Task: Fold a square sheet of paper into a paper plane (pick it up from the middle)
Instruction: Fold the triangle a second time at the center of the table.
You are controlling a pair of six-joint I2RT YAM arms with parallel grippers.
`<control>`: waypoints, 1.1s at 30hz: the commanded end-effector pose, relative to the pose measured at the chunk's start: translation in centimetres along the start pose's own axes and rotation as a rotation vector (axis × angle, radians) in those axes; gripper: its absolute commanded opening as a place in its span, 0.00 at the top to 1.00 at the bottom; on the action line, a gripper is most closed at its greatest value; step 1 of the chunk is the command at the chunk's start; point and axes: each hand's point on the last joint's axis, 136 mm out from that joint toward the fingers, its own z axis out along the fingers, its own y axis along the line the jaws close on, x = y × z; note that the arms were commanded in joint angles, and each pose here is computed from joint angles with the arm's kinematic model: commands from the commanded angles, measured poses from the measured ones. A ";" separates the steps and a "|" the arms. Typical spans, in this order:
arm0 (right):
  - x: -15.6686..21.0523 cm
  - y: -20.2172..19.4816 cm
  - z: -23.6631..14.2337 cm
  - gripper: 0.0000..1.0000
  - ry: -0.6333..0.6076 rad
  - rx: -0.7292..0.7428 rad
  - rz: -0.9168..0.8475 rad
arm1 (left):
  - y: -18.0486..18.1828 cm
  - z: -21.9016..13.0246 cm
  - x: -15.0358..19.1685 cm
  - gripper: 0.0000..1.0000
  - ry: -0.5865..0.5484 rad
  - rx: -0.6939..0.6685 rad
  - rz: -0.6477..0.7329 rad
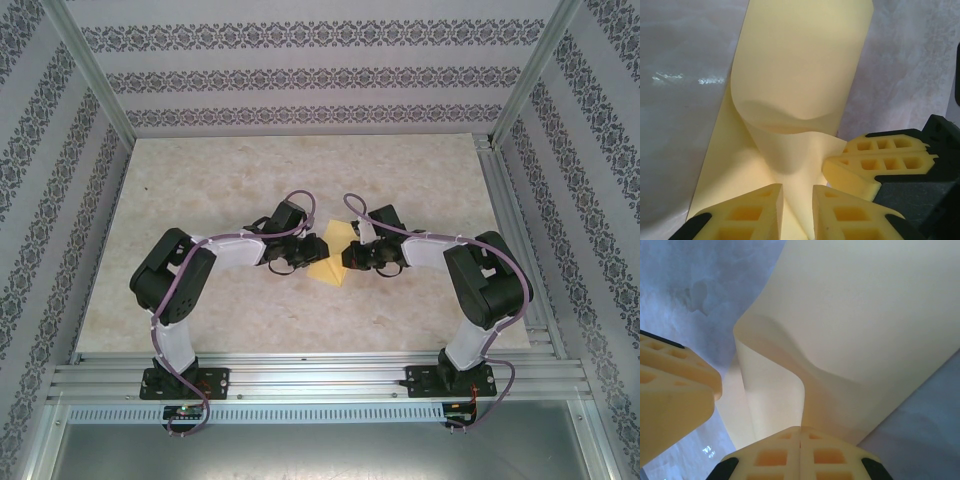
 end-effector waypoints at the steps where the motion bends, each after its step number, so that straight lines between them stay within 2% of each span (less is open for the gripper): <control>1: -0.6 -0.6 0.1 0.97 0.006 0.048 -0.027 | 0.7 1.1 0.9 0.75 0.024 -0.016 0.020; 23: 0.2 -1.2 0.7 0.97 0.046 0.142 -0.026 | -0.7 0.0 0.4 0.72 0.005 0.000 0.058; 33: 0.1 -1.0 0.1 0.97 0.023 0.174 -0.035 | -1.4 -0.6 0.2 0.72 -0.006 0.011 0.081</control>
